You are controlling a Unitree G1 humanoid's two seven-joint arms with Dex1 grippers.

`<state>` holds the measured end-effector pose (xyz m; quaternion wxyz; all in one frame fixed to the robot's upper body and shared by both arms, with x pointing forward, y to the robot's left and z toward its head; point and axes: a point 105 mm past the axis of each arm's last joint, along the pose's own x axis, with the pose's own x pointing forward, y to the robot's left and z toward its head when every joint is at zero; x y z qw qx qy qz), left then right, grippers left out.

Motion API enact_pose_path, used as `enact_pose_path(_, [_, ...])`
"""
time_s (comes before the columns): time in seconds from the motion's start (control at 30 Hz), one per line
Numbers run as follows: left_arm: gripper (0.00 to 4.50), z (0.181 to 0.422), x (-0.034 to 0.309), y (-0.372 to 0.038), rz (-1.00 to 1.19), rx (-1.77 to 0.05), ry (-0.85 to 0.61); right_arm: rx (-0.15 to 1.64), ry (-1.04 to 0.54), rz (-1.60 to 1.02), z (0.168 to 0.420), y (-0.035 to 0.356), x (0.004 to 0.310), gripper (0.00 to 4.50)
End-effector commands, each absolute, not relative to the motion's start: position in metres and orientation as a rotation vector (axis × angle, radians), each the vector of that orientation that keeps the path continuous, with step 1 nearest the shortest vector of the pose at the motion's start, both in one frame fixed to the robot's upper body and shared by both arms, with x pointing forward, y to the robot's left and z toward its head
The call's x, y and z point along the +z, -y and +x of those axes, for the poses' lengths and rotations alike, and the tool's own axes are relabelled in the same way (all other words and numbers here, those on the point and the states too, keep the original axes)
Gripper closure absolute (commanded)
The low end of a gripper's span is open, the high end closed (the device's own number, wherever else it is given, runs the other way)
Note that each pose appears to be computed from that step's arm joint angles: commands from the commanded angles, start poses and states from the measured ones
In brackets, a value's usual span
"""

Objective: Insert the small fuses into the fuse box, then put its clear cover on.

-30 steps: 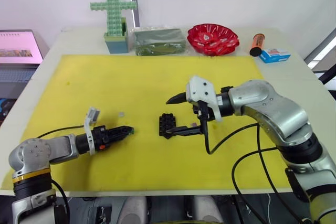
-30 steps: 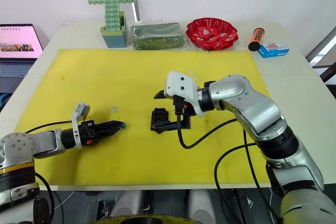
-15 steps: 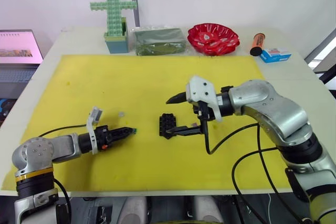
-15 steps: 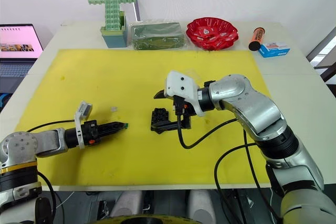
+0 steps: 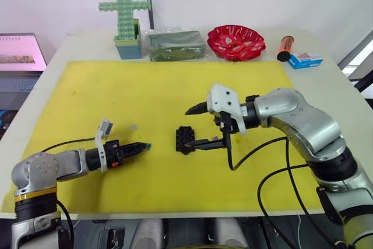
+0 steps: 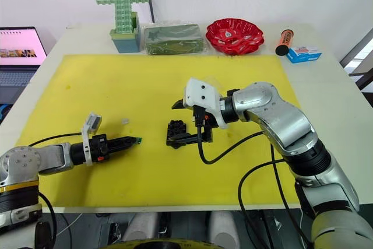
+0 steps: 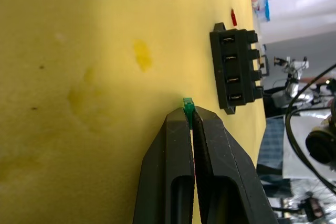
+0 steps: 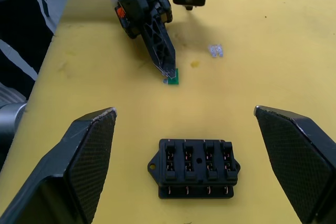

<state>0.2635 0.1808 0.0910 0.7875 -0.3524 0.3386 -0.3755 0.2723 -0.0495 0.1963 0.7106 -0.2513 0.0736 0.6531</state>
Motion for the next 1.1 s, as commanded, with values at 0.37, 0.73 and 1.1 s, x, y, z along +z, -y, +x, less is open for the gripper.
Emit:
enact_pose_path(0.37, [4.48,0.260,0.208,-0.140,-0.134,-1.224,-0.123,1.429,-0.286,-0.190,0.275,0.057,0.236,0.00])
enact_pose_path(0.73, [4.50,0.253,0.224,-0.111,-0.045,-1.388,-0.028,1.485,-0.342,-0.104,0.265,0.052,0.253,0.42])
enact_pose_path(1.1, [4.50,0.258,0.232,-0.101,-0.044,-1.396,0.012,1.508,-0.353,-0.087,0.264,0.042,0.254,1.27])
